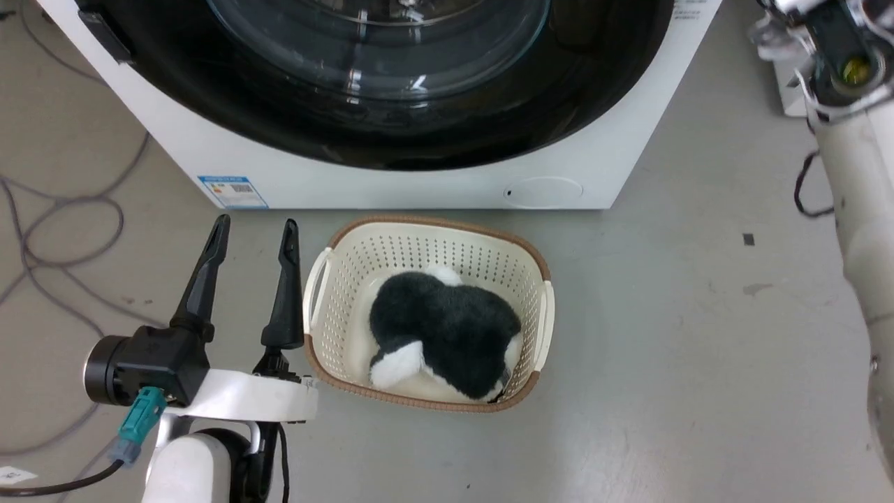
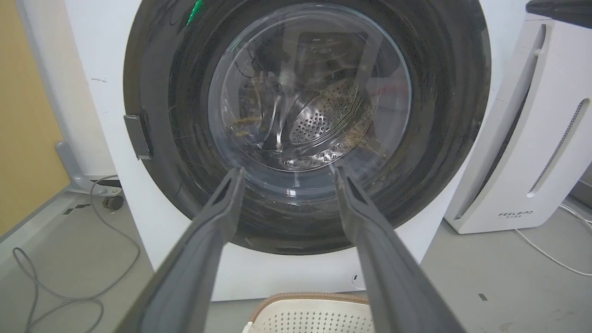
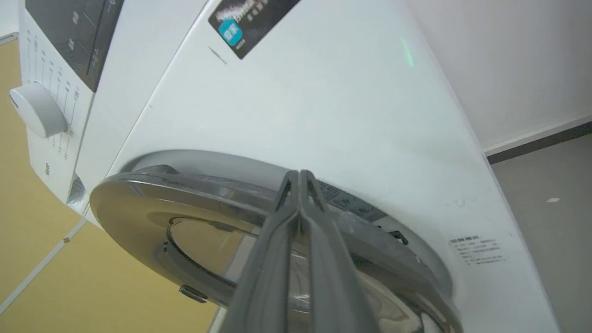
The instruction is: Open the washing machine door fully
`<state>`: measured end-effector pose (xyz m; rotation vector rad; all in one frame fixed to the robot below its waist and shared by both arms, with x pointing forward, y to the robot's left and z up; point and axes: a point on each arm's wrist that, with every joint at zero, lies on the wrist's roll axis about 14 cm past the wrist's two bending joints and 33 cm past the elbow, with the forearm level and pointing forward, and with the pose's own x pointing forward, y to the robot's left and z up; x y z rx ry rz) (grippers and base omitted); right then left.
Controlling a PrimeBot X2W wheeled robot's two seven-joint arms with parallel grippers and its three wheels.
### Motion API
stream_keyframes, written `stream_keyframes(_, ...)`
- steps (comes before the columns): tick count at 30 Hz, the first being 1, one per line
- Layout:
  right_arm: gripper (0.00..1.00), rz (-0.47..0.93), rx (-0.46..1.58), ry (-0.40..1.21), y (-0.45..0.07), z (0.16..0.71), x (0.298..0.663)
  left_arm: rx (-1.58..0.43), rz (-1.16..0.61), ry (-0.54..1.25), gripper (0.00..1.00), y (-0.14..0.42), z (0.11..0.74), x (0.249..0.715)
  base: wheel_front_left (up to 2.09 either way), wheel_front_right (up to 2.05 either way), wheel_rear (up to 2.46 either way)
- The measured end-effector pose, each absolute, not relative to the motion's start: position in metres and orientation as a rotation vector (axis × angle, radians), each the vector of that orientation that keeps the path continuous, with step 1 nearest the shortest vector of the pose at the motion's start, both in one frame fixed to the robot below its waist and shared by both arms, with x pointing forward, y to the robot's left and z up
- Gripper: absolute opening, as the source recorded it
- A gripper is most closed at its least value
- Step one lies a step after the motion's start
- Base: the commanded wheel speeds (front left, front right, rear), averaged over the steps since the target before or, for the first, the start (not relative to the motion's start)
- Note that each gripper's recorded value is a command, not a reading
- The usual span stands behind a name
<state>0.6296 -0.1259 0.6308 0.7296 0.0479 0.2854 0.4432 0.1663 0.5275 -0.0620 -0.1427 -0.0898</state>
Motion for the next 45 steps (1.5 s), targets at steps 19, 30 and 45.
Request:
stream_keyframes(19,0.0,0.373,0.54,0.379,-0.09,0.598,0.667,-0.088,-0.098,-0.169,1.0,0.168,0.518,0.465,0.0,0.0,0.0)
stream_keyframes(30,0.0,0.417,0.493,0.543,-0.076,0.592,0.682,-0.105,-0.101,-0.185,1.0,0.169,0.513,0.477,0.0,0.0,0.0)
stream_keyframes(45,0.0,0.503,0.496,0.787,-0.057,0.589,0.646,-0.111,-0.108,-0.23,1.0,0.168,0.531,0.473,0.0,0.0,0.0)
